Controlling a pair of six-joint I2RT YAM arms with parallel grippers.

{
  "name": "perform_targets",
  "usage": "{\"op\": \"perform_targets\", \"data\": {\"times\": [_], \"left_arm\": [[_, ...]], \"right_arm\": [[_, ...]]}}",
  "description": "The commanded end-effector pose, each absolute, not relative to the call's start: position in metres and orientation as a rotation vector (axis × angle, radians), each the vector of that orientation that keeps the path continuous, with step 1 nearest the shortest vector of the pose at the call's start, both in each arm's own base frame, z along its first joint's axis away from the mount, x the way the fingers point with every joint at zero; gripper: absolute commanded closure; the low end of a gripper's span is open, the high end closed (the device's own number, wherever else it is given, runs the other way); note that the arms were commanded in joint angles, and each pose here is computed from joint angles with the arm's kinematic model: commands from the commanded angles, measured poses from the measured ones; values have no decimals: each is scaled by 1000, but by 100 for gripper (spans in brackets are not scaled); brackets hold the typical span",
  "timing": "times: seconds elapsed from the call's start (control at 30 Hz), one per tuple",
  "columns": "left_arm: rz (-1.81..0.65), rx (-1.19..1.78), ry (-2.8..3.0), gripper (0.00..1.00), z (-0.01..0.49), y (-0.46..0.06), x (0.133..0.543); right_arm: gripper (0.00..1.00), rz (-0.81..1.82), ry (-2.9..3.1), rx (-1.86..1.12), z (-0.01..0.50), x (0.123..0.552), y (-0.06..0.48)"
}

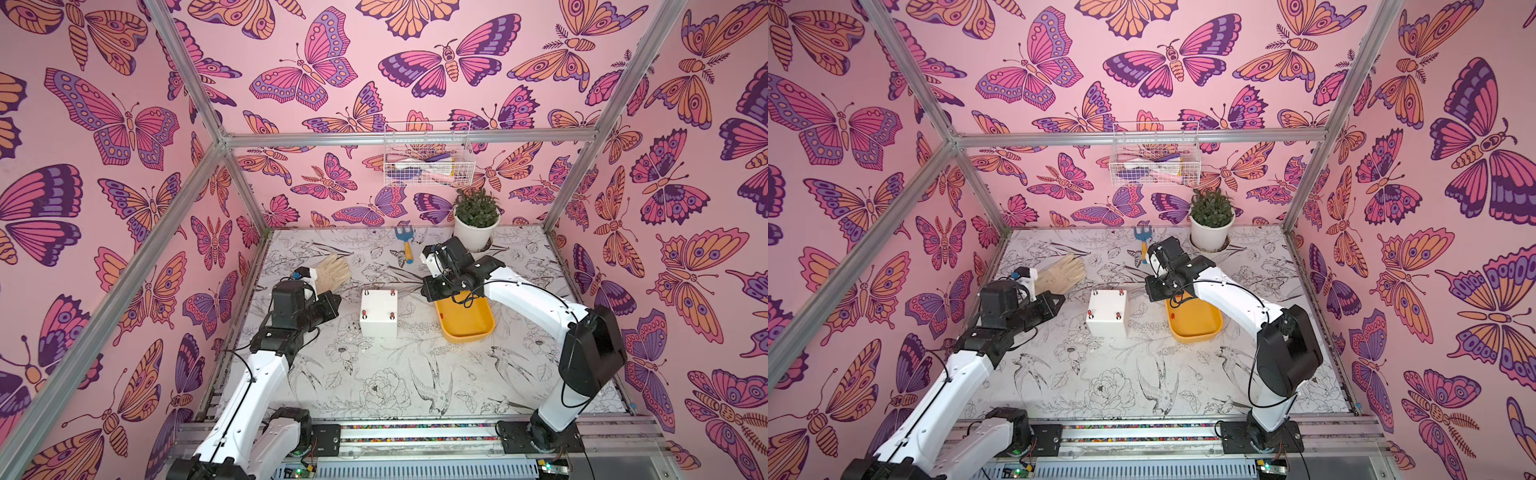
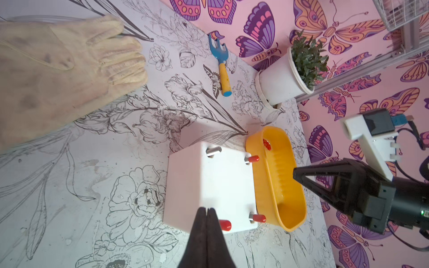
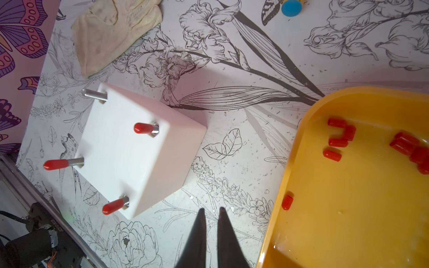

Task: Cover the protruding screws with screw protection sleeves
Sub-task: Adjust the screw protection sleeve on the screw.

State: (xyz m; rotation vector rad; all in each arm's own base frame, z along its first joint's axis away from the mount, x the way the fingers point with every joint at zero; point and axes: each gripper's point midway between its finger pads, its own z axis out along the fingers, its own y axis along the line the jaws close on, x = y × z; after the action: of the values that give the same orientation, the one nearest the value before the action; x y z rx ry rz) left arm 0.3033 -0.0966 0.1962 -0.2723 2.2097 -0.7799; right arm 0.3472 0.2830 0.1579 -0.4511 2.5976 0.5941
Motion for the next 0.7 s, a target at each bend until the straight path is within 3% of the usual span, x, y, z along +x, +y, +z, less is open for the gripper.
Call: {"op": "perform_targets", "data": {"times": [0.0,0.67], "left_arm": [[-818,-200,2231,100,200,-110,294],[-831,25,2299,100,188,-156,288]], "right_arm": [[87,613,2557,-445,169,349,281],[87,638,2555,-462,172,346,282]]}}
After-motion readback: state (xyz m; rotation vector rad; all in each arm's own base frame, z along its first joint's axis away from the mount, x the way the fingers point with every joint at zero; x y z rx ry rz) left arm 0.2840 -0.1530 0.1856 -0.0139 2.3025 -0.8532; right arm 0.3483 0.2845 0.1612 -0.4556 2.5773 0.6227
